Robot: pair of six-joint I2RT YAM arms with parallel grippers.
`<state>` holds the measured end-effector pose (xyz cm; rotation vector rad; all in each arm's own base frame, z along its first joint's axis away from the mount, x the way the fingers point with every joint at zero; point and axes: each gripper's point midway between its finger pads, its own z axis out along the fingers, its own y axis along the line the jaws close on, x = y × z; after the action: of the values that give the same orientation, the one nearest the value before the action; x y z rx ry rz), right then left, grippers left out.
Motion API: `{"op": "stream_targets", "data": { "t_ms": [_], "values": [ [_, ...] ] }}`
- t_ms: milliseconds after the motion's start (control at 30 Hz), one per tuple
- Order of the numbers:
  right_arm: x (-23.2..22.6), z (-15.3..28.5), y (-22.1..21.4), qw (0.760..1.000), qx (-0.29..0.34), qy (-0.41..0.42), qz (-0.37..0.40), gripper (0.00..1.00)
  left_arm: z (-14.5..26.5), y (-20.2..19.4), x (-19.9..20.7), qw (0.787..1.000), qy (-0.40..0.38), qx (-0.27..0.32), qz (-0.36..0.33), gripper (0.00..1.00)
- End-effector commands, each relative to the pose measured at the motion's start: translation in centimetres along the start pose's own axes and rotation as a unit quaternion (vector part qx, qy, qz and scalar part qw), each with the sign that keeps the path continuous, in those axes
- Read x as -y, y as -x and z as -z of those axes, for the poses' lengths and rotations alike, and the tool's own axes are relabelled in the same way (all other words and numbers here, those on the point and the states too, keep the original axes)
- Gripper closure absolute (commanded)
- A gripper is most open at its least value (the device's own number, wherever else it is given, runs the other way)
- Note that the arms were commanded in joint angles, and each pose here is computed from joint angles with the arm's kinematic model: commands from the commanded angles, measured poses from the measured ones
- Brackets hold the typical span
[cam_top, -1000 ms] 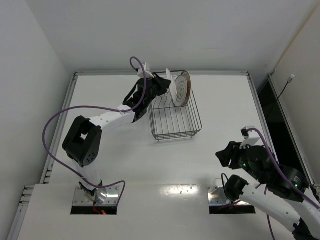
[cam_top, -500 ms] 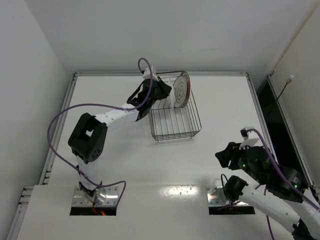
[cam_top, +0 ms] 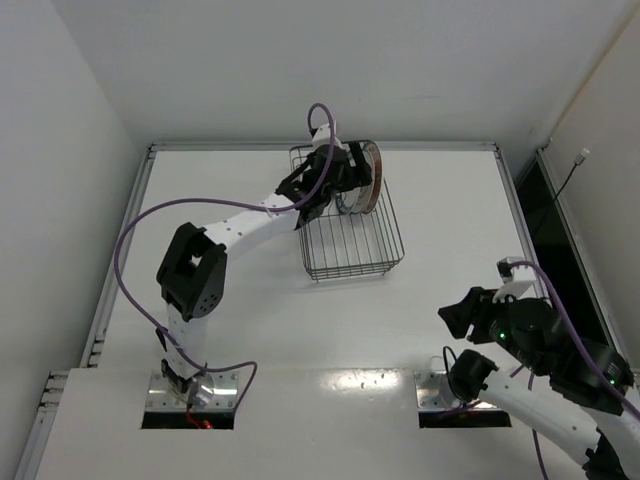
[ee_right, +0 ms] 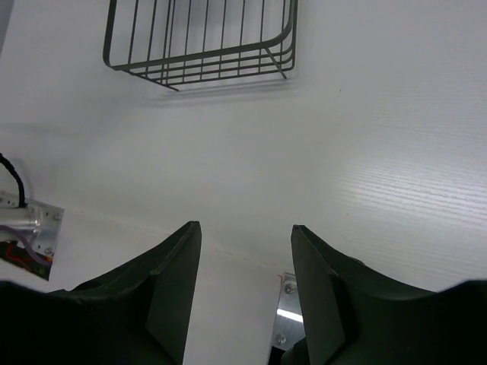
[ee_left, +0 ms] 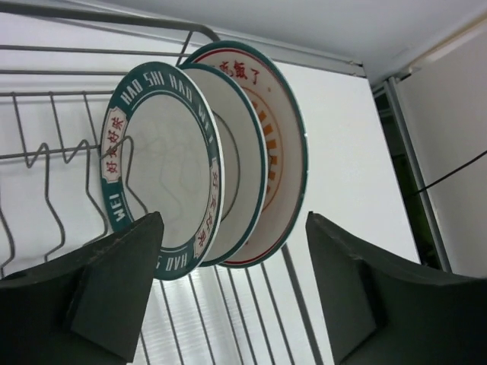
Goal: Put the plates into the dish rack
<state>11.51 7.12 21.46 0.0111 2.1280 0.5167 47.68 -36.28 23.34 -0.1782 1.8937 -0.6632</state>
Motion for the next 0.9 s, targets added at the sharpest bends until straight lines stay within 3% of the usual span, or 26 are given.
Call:
{"op": "stream_targets", "data": {
  "t_ms": [0,167,233,267,300,333,367,467,500,533,600,733,867],
  "values": [
    [-0.6,1.3,1.2,1.0,0.014,0.017,-0.02,0.52,1.0,1.3,-0.1,1.0,0.017,0.011,-0.017,0.27],
    [-0.6,1.7,1.6,0.999,0.017,0.014,-0.023,0.46,5.0,3.5,0.3,0.999,0.013,0.024,-0.024,0.08],
    [-0.5,1.5,1.7,0.999,0.018,0.007,-0.026,0.32,7.8,4.0,1.7,0.999,-0.013,0.022,-0.042,0.0],
    [-0.5,1.2,1.6,1.0,0.012,0.002,-0.023,0.23,8.9,3.9,1.8,0.998,-0.016,0.019,-0.053,0.0],
    [-0.6,1.1,1.6,1.0,0.008,-0.001,-0.021,0.07,9.7,2.9,1.1,0.997,-0.013,0.007,-0.074,0.0],
    [-1.2,0.9,1.8,1.0,0.007,0.012,-0.011,0.0,10.9,2.1,1.8,0.996,-0.032,-0.007,-0.088,0.0],
    [-1.7,0.7,1.9,1.0,0.006,0.02,-0.006,0.0,12.8,2.8,2.1,0.994,-0.042,-0.003,-0.097,0.0],
    [-3.4,0.5,3.1,0.998,0.021,0.052,-0.003,0.0,16.0,-1.0,-0.1,0.988,-0.029,-0.023,-0.152,0.0],
    [-3.5,0.2,3.2,0.998,0.025,0.055,-0.005,0.0,18.1,-0.1,-0.2,0.987,-0.035,-0.006,-0.155,0.0],
    [-4.0,0.2,3.5,0.997,0.031,0.064,-0.003,0.0,19.4,-2.6,-1.6,0.982,-0.027,-0.024,-0.187,0.0],
    [-4.4,-0.3,3.8,0.997,0.041,0.072,-0.008,0.0,21.6,-2.4,-4.0,0.978,0.011,-0.003,-0.209,0.0],
    [-5.2,-1.0,3.8,0.995,0.047,0.086,-0.011,0.0,26.6,-0.7,-9.0,0.974,0.05,0.038,-0.219,0.0],
    [-6.3,-1.9,3.1,0.992,0.04,0.116,0.008,0.0,28.4,-0.9,-13.5,0.971,0.118,0.068,-0.198,0.0]
  ]
}}
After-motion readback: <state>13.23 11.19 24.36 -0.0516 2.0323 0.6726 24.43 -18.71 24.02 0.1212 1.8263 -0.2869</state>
